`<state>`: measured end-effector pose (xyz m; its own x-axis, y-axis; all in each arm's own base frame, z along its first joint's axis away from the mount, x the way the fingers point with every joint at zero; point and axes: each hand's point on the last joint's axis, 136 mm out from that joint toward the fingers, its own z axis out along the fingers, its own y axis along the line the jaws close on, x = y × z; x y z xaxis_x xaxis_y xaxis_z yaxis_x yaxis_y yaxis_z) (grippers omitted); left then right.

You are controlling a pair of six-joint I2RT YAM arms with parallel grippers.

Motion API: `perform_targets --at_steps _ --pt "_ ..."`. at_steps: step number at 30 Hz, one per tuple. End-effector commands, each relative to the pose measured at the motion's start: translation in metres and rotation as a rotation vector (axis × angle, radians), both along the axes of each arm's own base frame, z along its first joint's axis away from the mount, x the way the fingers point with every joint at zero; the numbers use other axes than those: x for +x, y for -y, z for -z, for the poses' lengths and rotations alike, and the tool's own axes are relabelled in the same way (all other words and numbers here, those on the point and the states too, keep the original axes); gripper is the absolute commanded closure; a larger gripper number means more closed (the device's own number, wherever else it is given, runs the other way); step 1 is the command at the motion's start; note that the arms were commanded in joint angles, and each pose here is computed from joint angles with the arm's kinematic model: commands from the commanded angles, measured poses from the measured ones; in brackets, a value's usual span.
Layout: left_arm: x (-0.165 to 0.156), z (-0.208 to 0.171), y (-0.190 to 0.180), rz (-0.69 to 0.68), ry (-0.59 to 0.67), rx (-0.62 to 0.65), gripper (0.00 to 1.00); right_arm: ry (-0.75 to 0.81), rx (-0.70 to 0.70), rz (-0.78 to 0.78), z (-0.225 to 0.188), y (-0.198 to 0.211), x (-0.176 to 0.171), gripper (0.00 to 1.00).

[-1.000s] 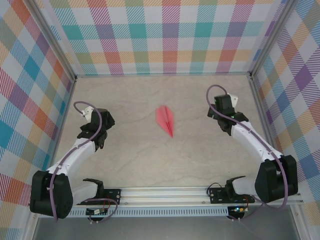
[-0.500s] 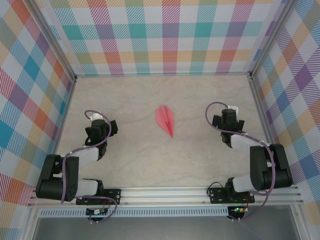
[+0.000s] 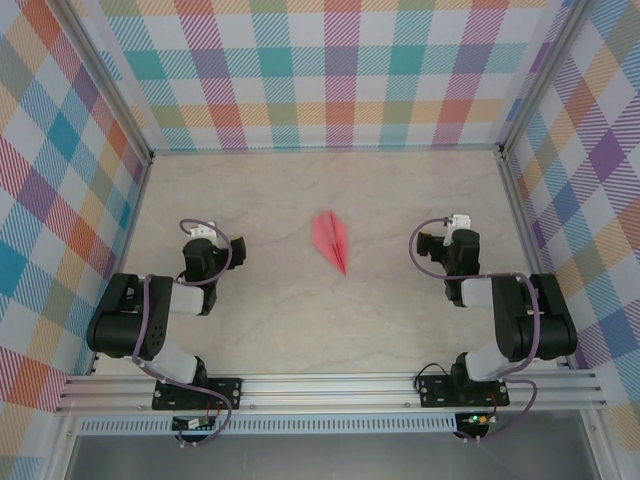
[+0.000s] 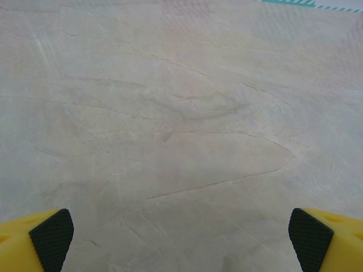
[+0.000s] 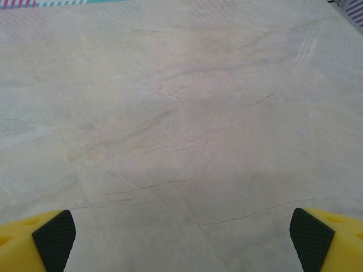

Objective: Fold a paper plane with a square sheet of paper (pick it up from the middle)
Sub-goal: Reset both arms

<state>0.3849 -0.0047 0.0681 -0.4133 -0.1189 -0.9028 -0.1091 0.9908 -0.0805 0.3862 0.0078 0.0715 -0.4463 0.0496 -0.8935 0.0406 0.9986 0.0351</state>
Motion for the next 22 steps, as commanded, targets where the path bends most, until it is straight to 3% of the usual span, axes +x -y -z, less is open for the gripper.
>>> perform_targets --at_steps 1,5,8,22 --pt "0.011 -0.012 -0.005 -0.01 0.034 0.016 0.0 0.092 0.018 -0.037 -0.02 -0.005 0.01 0.0" --pt "0.012 -0.012 -0.003 -0.004 0.033 0.025 0.0 0.089 0.021 -0.037 -0.02 -0.005 0.01 0.0" --pt "0.014 -0.01 0.01 0.08 0.009 0.022 0.0 0.088 0.02 -0.037 -0.02 -0.004 0.01 0.0" --pt "0.015 -0.01 0.011 0.082 0.005 0.023 0.0 0.088 0.021 -0.048 -0.02 -0.006 0.009 0.0"
